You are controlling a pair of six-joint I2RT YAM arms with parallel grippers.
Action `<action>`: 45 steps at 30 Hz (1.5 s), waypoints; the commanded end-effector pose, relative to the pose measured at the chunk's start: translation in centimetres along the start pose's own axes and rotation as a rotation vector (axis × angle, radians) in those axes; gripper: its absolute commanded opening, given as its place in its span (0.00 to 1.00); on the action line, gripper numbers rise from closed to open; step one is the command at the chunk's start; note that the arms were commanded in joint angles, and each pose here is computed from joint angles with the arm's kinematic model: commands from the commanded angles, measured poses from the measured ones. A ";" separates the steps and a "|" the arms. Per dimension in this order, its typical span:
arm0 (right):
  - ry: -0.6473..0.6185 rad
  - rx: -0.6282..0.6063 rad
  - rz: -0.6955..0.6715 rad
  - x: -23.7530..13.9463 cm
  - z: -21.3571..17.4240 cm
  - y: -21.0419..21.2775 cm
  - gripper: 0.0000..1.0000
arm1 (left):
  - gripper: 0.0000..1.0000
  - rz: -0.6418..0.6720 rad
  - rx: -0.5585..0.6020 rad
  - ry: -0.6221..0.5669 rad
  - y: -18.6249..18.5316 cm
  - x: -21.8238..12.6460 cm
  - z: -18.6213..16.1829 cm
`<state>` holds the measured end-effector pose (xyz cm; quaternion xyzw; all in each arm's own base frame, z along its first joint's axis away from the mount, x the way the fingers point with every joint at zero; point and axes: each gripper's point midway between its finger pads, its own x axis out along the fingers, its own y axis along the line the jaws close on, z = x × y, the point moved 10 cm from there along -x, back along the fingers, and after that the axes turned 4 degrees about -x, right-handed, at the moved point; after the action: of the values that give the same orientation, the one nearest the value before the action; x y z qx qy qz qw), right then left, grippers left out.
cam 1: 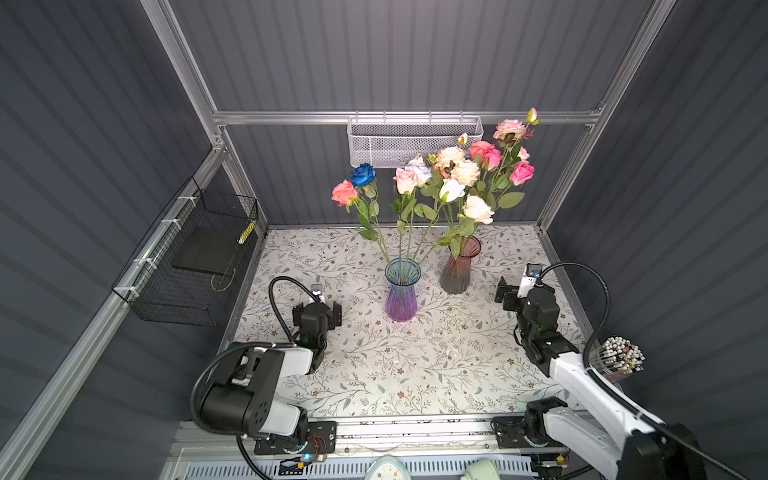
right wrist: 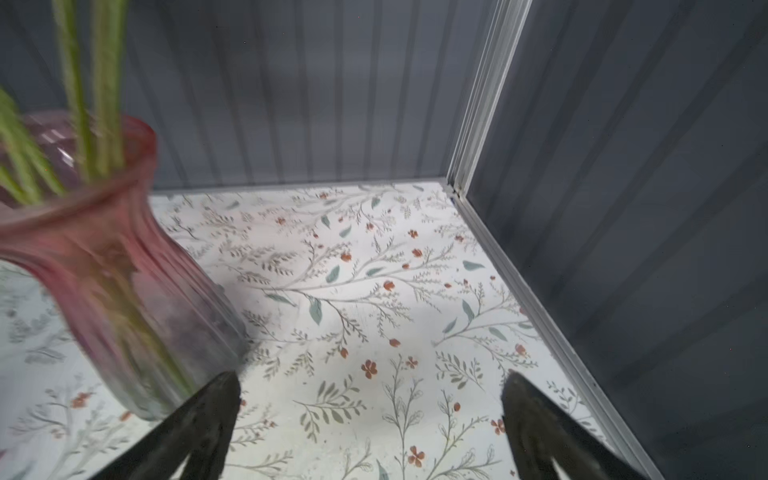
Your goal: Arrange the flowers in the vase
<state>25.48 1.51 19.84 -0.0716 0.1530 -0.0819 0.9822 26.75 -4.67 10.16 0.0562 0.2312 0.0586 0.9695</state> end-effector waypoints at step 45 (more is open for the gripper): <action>-0.066 0.155 -0.056 5.1 -4.7 -2.4 0.99 | 1.00 -0.082 -0.116 -0.048 2.9 5.7 2.6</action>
<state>28.34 -2.14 13.80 -0.0043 0.1266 -0.1088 0.9860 32.86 -1.21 10.45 0.0000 0.2048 0.0340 0.9782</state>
